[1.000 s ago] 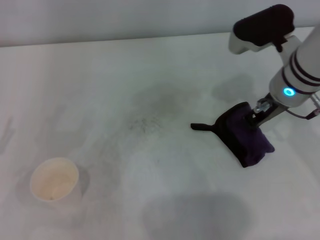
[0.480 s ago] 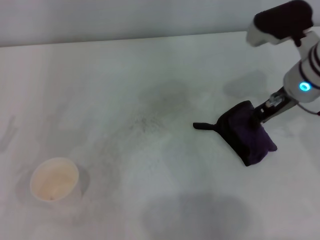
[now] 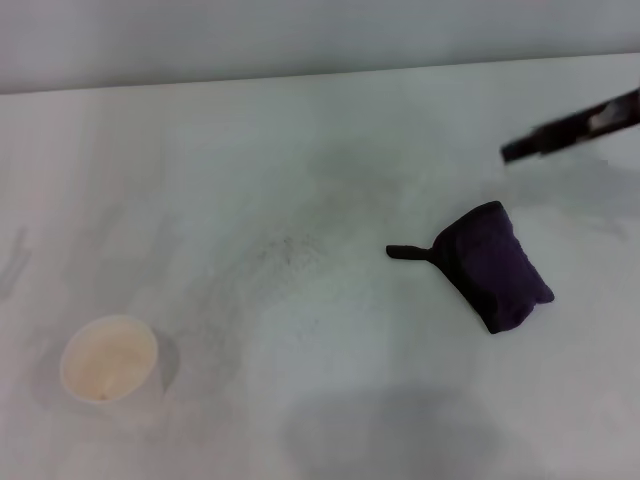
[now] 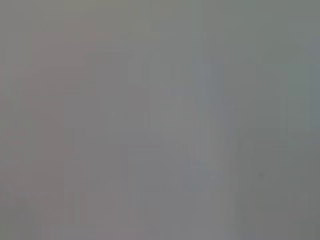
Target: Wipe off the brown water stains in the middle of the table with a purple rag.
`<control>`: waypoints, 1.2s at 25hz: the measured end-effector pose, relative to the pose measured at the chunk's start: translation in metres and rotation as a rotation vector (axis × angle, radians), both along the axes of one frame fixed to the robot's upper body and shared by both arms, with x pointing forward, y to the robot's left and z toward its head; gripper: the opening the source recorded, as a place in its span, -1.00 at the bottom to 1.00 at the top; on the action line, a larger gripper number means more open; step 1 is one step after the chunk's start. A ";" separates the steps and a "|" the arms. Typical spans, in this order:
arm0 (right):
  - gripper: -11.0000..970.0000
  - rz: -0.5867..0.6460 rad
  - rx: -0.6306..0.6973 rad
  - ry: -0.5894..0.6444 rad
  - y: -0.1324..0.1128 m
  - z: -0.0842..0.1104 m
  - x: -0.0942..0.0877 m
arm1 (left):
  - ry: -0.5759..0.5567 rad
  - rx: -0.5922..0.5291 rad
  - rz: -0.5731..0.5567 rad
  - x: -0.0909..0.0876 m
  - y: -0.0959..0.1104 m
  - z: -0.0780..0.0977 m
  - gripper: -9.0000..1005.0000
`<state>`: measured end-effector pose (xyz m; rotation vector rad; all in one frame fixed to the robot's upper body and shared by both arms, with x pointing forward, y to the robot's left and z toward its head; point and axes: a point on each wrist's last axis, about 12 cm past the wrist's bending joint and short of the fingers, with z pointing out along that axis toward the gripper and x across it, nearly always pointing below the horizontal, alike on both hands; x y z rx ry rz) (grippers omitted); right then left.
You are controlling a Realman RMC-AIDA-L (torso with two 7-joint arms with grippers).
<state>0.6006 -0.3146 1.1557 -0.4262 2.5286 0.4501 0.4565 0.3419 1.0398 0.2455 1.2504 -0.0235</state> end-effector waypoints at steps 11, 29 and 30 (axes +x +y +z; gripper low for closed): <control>-0.23 -0.104 0.239 -0.445 -0.075 -0.011 -0.010 | 0.049 -0.037 0.044 0.007 -0.002 -0.006 0.78; -0.23 -0.304 0.183 -1.089 -0.066 -0.110 -0.112 | 0.067 -0.029 0.046 0.002 0.000 -0.010 0.77; -0.23 -0.299 0.164 -1.102 -0.063 -0.112 -0.114 | 0.069 -0.028 0.047 0.001 0.000 -0.010 0.77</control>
